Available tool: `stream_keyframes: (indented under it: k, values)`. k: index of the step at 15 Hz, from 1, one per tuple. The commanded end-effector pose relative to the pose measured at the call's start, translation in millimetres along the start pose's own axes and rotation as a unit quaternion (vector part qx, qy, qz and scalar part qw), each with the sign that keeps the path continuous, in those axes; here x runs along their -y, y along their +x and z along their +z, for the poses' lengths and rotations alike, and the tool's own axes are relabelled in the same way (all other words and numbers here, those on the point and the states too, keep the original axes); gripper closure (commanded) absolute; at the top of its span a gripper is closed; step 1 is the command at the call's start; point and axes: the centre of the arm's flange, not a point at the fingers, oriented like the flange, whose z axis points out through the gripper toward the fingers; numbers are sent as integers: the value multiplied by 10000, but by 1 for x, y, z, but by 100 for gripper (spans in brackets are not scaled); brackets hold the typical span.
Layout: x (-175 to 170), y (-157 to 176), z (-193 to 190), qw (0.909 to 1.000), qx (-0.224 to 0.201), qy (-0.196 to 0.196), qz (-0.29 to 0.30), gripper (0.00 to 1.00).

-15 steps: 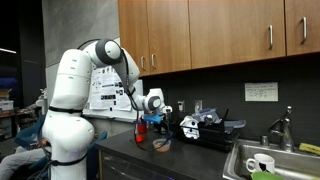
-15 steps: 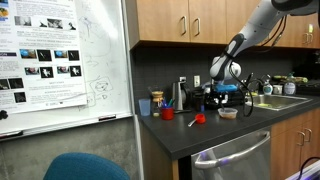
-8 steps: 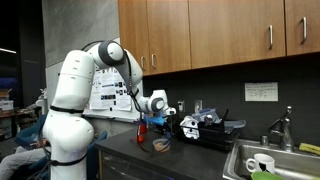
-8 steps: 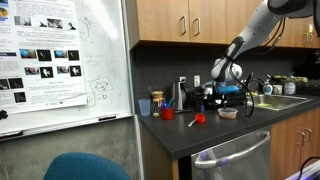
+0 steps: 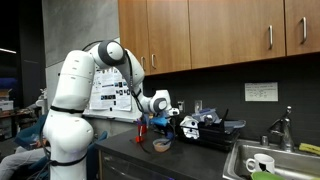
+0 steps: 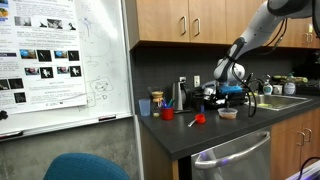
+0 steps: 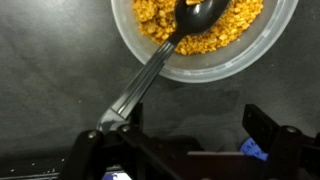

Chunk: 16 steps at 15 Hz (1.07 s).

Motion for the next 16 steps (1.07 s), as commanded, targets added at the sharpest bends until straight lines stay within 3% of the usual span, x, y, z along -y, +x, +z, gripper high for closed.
stream_keyframes:
  k: [1, 16]
  values:
    - [-13, -3, 0, 9999, 13, -23, 106, 0]
    - [-59, -28, -3, 9981, 123, -206, 570, 0]
